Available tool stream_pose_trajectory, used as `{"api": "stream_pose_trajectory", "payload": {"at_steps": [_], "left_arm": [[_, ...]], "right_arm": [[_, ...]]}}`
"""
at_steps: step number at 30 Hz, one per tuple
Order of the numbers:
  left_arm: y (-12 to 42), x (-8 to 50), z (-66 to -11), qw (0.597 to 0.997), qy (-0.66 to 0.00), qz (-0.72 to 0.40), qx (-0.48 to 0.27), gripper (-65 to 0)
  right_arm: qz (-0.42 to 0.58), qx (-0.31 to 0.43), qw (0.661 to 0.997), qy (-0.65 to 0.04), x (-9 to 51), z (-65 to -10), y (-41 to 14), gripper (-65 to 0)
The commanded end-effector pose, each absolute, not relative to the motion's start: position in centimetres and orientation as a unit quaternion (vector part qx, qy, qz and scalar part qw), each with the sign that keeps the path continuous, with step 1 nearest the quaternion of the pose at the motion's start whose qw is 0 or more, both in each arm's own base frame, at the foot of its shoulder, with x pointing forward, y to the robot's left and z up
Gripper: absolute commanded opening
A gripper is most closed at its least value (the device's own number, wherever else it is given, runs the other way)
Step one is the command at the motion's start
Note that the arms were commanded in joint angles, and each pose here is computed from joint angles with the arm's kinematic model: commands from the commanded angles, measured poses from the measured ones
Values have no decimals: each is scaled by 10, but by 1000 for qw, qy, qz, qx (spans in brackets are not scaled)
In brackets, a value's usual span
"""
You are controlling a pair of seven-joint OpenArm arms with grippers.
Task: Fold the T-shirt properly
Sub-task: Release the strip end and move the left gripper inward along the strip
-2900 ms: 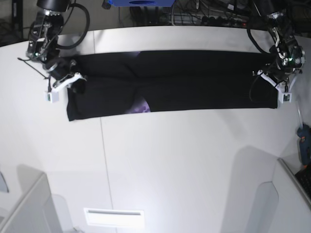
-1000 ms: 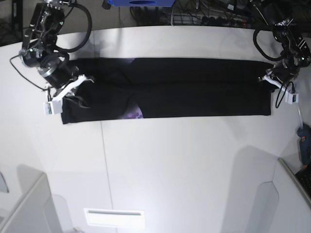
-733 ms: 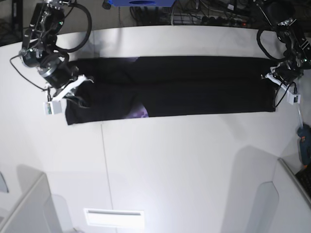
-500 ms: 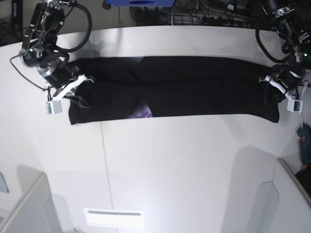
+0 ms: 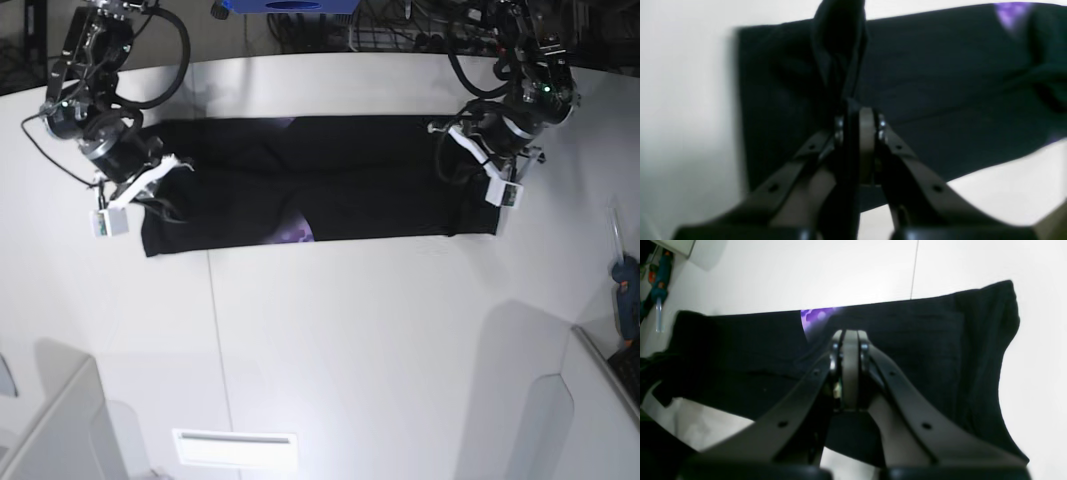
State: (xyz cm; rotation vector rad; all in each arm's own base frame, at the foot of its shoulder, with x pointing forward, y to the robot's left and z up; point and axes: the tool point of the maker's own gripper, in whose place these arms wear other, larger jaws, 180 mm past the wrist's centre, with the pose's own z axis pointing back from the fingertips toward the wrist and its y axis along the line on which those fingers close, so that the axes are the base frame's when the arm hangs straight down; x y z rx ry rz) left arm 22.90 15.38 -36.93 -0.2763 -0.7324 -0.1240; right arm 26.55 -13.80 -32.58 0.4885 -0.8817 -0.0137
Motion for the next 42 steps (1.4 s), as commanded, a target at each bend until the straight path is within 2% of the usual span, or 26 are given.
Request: {"api": "stream_pose_trajectory", "payload": {"at_steps": [1, 9, 18, 27, 42], "left_arm": [[141, 237, -359, 911, -378, -61, -152, -650], [90, 249, -360, 904, -370, -63, -202, -650], [62, 257, -358, 900, -366, -69, -227, -650], [51, 256, -374, 906, -343, -54, -244, -650], [50, 257, -374, 905, -342, -54, -246, -650]], "right_arm": [[-2, 237, 865, -443, 272, -314, -139, -650], [-3, 237, 865, -442, 271, -315, -139, -650], [-4, 237, 865, -442, 271, -315, -139, -650], [-5, 236, 866, -441, 271, -315, -139, -650], [-6, 236, 866, -441, 271, -315, -139, -650]]}}
